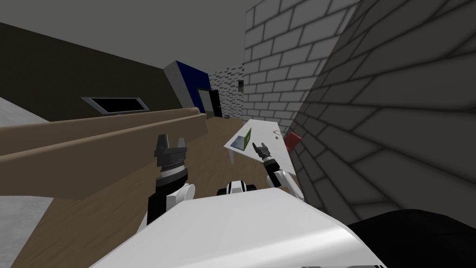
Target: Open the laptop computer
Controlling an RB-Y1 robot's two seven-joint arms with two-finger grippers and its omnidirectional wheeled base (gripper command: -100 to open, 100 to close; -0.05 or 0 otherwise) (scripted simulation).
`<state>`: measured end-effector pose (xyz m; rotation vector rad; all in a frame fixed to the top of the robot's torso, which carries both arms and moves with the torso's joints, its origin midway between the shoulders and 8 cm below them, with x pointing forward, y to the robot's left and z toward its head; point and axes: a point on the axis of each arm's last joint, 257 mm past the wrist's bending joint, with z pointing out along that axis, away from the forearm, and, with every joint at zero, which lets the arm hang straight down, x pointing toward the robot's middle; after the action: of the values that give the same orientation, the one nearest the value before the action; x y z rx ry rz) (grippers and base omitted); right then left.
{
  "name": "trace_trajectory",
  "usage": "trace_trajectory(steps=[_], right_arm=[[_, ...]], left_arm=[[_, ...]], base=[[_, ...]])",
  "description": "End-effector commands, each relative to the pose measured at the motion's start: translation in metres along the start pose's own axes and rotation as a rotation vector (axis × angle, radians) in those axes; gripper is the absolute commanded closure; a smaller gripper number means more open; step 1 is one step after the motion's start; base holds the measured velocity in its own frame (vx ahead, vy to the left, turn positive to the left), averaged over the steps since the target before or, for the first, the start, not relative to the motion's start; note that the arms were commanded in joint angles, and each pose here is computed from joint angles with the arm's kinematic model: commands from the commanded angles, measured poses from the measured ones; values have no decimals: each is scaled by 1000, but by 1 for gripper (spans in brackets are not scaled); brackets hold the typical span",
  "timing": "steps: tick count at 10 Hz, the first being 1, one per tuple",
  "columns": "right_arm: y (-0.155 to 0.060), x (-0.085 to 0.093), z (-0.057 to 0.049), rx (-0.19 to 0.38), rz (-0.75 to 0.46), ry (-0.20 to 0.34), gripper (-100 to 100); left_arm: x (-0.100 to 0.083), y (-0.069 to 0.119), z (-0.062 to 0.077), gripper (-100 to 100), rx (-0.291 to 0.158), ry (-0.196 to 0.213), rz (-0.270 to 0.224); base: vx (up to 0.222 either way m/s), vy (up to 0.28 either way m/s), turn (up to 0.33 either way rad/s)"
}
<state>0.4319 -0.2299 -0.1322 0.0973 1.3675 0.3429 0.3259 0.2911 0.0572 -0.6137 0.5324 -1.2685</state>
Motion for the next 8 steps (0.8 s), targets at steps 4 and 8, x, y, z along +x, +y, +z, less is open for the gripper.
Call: trace_trajectory(steps=[4, 8], right_arm=[[-17, 21, 1, 57, -182, 59, -100], [-32, 38, 3, 102, -328, 109, -100]], left_arm=[[0, 0, 0, 0, 0, 0, 0], [0, 0, 0, 0, 0, 0, 0]], base=[[36, 48, -21], [48, 65, -27]])
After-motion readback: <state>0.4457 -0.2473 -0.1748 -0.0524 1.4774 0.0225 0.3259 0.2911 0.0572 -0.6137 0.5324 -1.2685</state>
